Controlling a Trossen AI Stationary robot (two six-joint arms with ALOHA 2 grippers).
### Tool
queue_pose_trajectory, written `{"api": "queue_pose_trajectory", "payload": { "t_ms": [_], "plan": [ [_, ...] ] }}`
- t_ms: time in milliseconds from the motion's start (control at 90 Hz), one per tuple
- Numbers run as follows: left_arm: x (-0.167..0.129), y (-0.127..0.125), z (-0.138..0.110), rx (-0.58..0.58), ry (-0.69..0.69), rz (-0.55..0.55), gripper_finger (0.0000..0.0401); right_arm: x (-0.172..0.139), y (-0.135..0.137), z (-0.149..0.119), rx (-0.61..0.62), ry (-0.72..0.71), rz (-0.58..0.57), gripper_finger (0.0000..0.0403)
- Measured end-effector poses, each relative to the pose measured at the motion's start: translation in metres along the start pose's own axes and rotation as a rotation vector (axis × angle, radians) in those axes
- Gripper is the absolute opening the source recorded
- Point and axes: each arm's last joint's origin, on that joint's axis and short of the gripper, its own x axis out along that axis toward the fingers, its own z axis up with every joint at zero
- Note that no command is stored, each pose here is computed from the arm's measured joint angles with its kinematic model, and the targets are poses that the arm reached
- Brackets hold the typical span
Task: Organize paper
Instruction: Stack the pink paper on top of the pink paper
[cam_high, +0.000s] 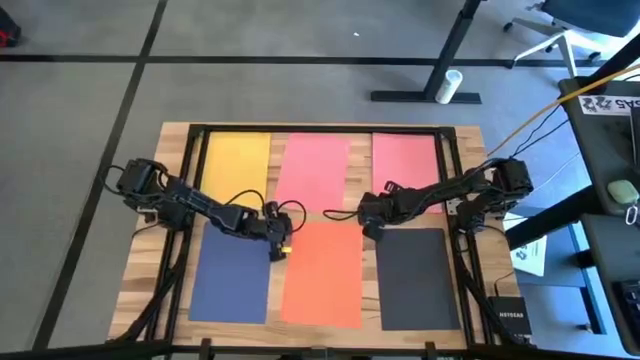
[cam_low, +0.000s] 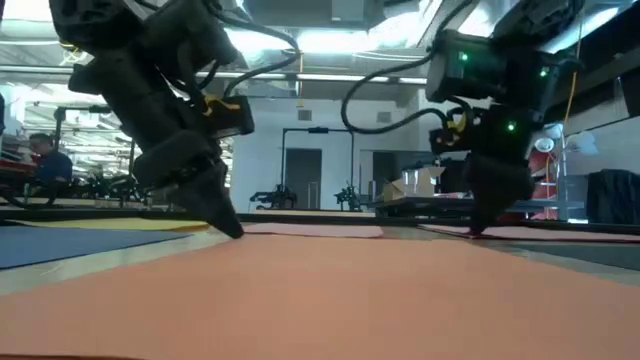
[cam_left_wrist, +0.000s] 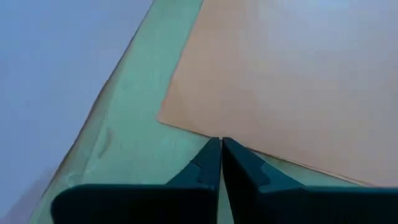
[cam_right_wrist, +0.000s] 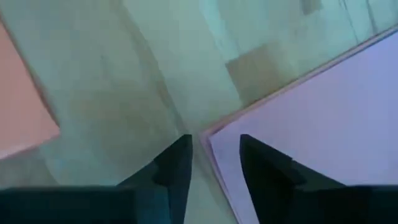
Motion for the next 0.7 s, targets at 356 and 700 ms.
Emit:
{"api": "queue_pose_trajectory", "payload": {
  "t_ms": [356,700],
  "plan": [
    [0.0,0.0,0.0,-0.001,-0.003,-0.001,0.0,0.002,-0.004,0.0,0.007,-0.013,-0.04,0.0012],
    [-0.001,0.0,0.001,0.001,-0.005,-0.002,0.0,-0.006,0.001,0.01,0.015,0.003,0.058,0.0002]
  ]
}}
